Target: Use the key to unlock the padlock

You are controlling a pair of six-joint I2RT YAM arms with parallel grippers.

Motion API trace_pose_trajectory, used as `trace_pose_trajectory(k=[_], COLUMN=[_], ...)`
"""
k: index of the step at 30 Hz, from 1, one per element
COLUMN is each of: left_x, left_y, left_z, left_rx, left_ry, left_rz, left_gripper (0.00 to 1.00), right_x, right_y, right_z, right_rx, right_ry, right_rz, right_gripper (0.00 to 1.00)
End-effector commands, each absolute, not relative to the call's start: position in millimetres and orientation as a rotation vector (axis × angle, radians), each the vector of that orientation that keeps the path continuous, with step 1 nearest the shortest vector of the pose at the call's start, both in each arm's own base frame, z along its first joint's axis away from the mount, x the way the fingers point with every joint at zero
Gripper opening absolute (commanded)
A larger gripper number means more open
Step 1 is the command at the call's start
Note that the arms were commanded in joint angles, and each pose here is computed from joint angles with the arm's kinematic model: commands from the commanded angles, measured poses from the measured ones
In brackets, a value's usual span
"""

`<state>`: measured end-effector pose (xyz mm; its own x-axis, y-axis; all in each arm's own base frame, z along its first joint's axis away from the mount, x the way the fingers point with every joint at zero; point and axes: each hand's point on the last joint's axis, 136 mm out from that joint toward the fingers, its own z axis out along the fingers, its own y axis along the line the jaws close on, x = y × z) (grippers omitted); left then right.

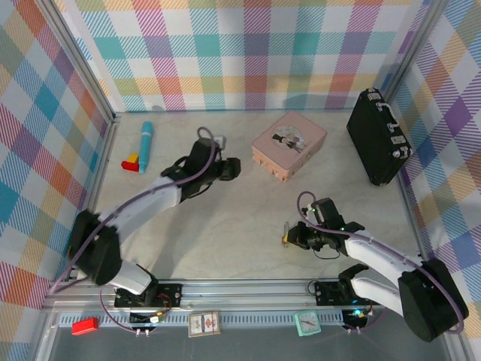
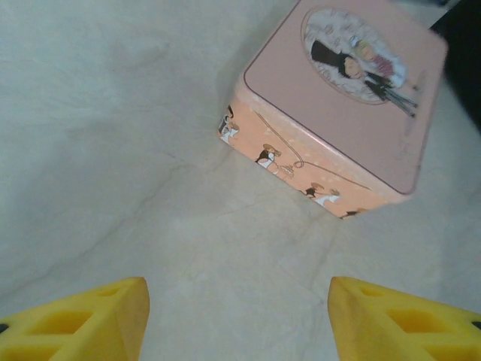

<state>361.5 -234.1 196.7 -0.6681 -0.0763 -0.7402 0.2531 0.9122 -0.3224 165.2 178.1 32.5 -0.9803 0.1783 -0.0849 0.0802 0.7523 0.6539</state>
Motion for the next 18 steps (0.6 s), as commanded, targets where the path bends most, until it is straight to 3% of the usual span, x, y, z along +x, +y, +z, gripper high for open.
trace_pose_trajectory(k=[1,9,14,18], left_x=[334,281,262,260], left_y=[-209,-161,-137,-114], left_z=[172,156,150,154], left_rx=[0.075,0.026,0.007,0.016], left_ry=[2.261,2.186,2.151,2.109], left_rz=[-0.485,-0.468,-0.42,-0.278], left_gripper=[0.64,0.67,0.7,0.72], right_x=[165,165,168,183], right_y=[184,172,158,143], right_z=[28,19,30,62], right_rx=[0.196,0.218,0.2,0.11], right_ry=[2.817,2.869,2.857,2.8], right_rz=[1.053,0.903,0.776,0.61], right_gripper=[0.1,0.23,0.45,0.51])
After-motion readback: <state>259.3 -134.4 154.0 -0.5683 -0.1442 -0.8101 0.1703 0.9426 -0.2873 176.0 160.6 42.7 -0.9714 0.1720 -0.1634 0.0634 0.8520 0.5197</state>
